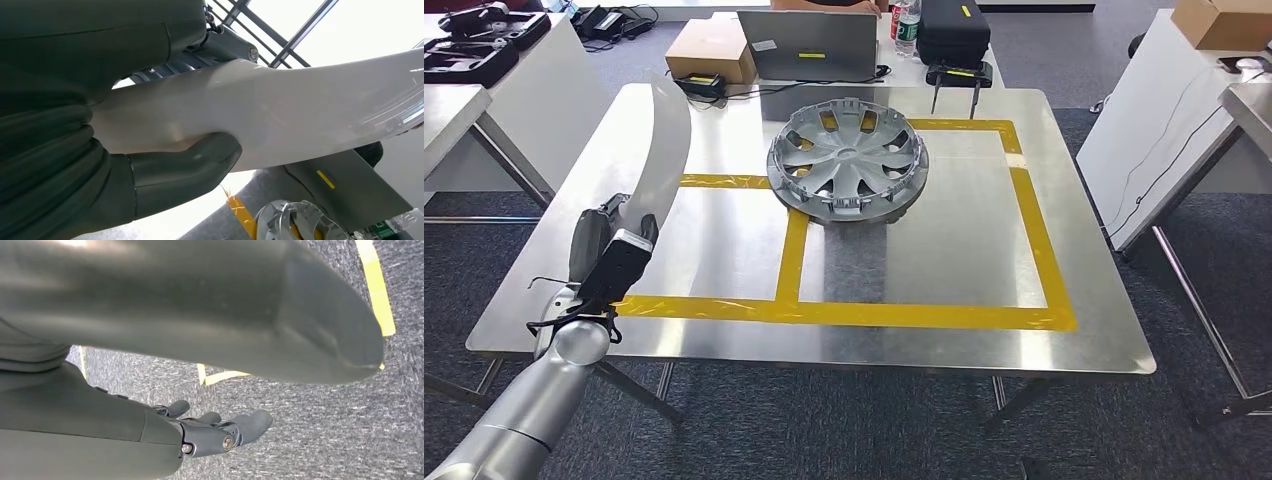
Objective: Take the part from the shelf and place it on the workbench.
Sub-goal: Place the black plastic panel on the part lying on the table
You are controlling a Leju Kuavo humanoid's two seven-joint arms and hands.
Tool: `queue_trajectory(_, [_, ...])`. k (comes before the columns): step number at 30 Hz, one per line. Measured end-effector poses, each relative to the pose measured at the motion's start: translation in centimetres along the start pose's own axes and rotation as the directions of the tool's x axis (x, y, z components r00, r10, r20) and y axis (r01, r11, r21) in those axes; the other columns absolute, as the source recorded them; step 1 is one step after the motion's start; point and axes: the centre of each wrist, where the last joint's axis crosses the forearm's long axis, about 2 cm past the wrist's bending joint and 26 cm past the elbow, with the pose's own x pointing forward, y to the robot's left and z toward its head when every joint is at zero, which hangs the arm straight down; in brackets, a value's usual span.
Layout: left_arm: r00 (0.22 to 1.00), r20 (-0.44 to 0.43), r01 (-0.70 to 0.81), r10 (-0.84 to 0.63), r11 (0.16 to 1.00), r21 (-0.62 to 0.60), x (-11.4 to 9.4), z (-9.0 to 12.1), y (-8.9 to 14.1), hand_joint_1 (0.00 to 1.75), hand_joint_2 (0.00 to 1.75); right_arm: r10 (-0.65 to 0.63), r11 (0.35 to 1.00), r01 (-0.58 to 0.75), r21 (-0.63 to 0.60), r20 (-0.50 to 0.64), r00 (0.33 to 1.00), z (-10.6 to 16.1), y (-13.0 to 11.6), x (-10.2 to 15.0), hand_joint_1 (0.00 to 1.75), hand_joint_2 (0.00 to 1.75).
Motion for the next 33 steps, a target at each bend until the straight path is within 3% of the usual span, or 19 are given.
queue_trajectory(4, [1.0, 0.0, 0.001, -0.001, 1.0, 0.0, 0.01, -0.02, 0.0, 0.0, 1.75, 0.0, 1.0, 0.0, 0.0, 0.0, 1.0, 0.0, 0.0, -0.02, 0.0, 0.0])
queue_trajectory(5, [1.0, -0.001, 0.001, -0.001, 1.0, -0.001, 0.02, -0.04, 0.01, 0.0, 1.75, 0.0, 1.0, 0.0, 0.0, -0.001, 1.0, 0.0, 0.0, -0.02, 0.0, 0.0])
queue_trajectory(9, [1.0, -0.009, 0.01, -0.01, 1.0, -0.013, 0.04, -0.36, 0.09, 0.0, 0.0, 0.005, 1.0, -0.005, -0.001, -0.002, 1.0, 0.0, 0.0, 0.03, 0.0, 0.0])
queue_trajectory(33, [1.0, -0.012, 0.013, -0.013, 0.999, -0.039, -0.29, -0.42, -0.11, 0.0, 0.0, -0.003, 1.0, 0.003, -0.006, -0.001, 1.0, 0.01, 0.23, -0.04, 0.0, 0.0])
